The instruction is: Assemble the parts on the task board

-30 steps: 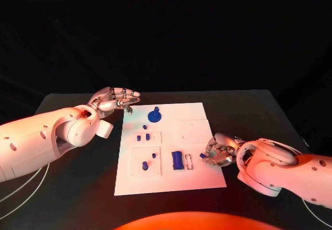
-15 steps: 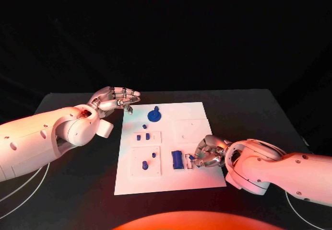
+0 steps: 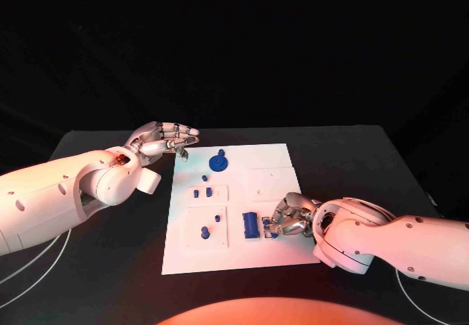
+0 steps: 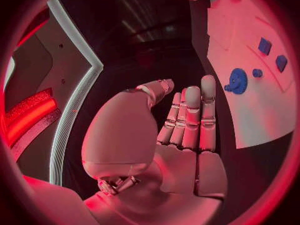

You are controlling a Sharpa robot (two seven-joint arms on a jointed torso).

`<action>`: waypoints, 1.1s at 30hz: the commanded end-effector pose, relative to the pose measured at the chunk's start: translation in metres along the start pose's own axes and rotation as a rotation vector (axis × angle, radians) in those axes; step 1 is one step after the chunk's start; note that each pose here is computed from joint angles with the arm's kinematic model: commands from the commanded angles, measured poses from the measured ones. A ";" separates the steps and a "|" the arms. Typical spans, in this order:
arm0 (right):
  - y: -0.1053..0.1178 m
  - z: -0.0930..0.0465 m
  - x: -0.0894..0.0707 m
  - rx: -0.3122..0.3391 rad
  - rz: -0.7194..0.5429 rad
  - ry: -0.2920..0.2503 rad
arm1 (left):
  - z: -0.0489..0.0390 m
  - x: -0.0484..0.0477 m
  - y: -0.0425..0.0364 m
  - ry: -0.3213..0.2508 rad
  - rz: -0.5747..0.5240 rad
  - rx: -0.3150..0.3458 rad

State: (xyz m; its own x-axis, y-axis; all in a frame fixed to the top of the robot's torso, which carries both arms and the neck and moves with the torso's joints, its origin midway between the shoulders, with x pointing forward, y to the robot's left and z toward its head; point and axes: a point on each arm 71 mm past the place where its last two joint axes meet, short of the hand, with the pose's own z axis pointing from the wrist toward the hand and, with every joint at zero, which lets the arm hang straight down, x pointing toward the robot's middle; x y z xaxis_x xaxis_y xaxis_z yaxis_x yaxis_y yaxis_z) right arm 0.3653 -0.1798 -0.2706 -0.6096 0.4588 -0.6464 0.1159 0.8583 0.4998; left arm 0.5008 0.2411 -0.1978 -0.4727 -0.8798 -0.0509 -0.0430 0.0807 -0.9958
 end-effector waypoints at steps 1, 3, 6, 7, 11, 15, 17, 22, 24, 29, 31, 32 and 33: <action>0.001 0.001 0.003 -0.010 -0.008 0.010 | 0.0007 0.0027 -0.0011 0.021 -0.002 0.007; 0.001 0.001 0.003 -0.010 -0.008 0.007 | 0.0007 0.0027 -0.0011 0.021 -0.002 0.007; 0.001 0.002 0.003 -0.012 -0.009 0.004 | 0.0007 0.0027 -0.0010 0.022 -0.003 0.007; 0.001 0.002 0.003 -0.013 -0.009 0.004 | 0.0007 0.0026 -0.0010 0.022 -0.003 0.006; 0.003 0.002 0.003 -0.019 -0.010 0.003 | 0.0007 0.0025 -0.0008 0.022 -0.003 0.005; 0.004 0.002 0.004 -0.024 -0.008 0.002 | 0.0007 0.0025 -0.0007 0.023 -0.003 0.004; 0.005 0.002 0.004 -0.027 -0.008 0.002 | 0.0008 0.0025 -0.0007 0.023 -0.003 0.003; 0.006 0.002 0.005 -0.033 -0.012 0.008 | 0.0008 0.0023 -0.0005 0.023 -0.003 0.002; 0.006 0.002 0.005 -0.034 -0.014 0.012 | 0.0008 0.0023 -0.0005 0.023 -0.003 0.002; 0.006 0.002 0.006 -0.036 -0.018 0.017 | 0.0008 0.0022 -0.0004 0.023 -0.003 0.001; 0.006 0.002 0.005 -0.037 -0.018 0.017 | 0.0009 0.0020 -0.0003 0.023 -0.002 0.000; 0.006 0.002 0.005 -0.038 -0.017 0.017 | 0.0009 0.0020 -0.0003 0.022 -0.002 0.000; 0.006 0.002 0.005 -0.038 -0.017 0.017 | 0.0009 0.0019 -0.0002 0.022 -0.002 -0.001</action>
State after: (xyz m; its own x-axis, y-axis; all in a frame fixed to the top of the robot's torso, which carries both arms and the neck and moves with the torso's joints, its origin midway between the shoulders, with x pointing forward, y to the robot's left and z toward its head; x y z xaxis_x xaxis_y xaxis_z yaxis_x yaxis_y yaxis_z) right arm 0.3660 -0.1755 -0.2728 -0.6114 0.4561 -0.6466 0.1085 0.8577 0.5025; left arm 0.5012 0.2414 -0.1984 -0.4761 -0.8778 -0.0520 -0.0467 0.0843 -0.9953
